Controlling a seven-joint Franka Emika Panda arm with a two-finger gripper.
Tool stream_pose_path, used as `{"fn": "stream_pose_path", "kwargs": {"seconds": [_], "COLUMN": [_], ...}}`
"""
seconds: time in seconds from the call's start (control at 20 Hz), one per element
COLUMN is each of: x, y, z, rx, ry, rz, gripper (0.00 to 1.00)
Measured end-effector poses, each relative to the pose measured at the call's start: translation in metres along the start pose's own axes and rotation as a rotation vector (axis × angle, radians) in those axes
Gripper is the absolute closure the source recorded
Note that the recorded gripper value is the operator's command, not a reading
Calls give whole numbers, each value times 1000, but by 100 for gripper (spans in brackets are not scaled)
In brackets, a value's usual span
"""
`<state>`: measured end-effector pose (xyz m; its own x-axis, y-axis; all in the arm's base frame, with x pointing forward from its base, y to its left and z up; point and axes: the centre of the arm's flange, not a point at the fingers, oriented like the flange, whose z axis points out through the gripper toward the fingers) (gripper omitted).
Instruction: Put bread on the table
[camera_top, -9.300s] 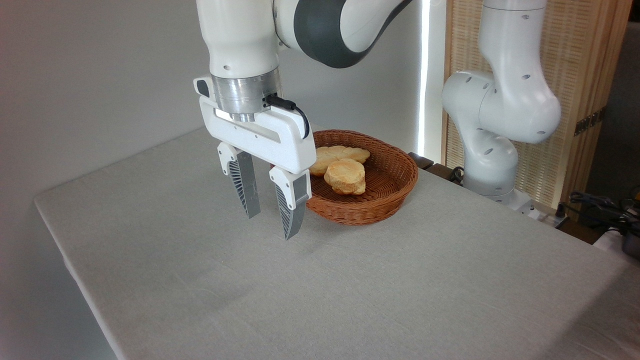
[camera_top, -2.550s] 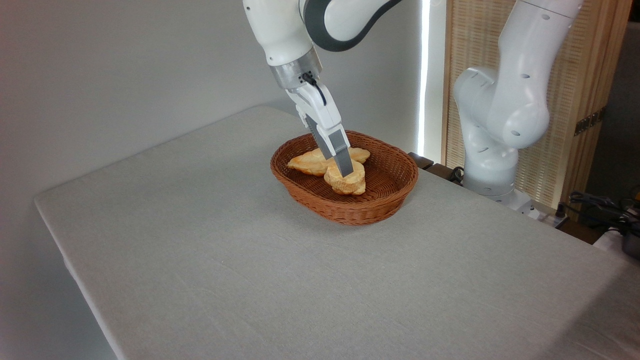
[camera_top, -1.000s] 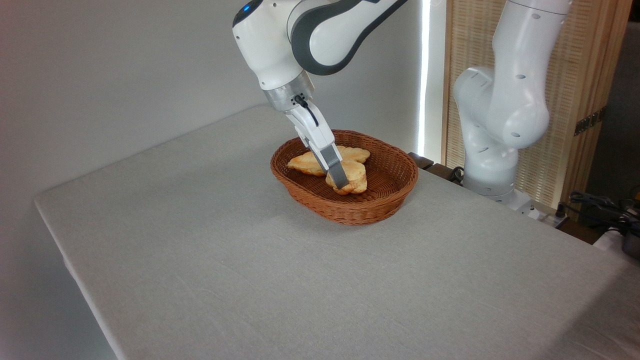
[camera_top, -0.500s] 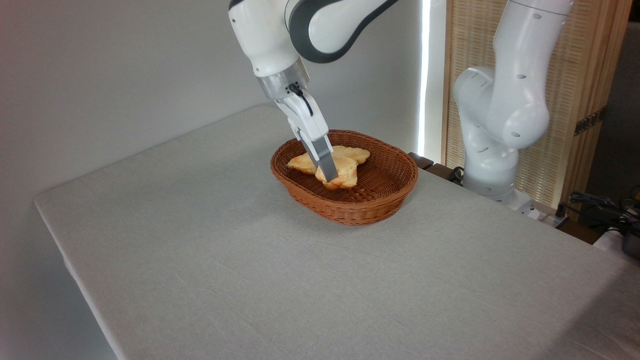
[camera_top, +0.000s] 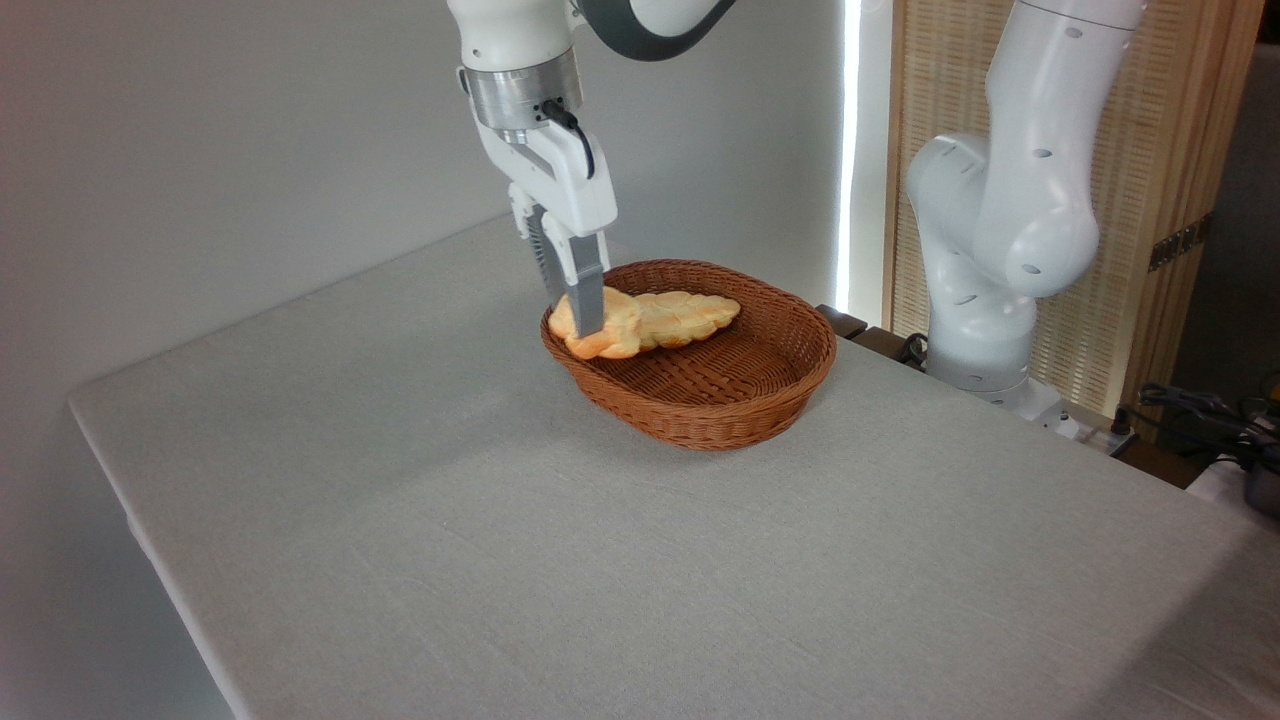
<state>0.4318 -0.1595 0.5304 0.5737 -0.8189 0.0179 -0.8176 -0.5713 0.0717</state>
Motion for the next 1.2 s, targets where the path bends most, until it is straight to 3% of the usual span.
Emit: {"fn": "stream_pose_path", "kwargs": {"seconds": [0.25,0.3,0.35,0.45,0.9,1.2], "x": [18,24,28,33,47,52], "y": [-39,-45,-51,-65,-81,-84], "z": [1,5,12,24,76,66], "rx": [36,42,45,53,25,39], "ry": [50,52,51,53,-20,-2], "rz": [-46,-50,-55,-72,-83,-84], "gripper": [55,50,37,0,0,0]}}
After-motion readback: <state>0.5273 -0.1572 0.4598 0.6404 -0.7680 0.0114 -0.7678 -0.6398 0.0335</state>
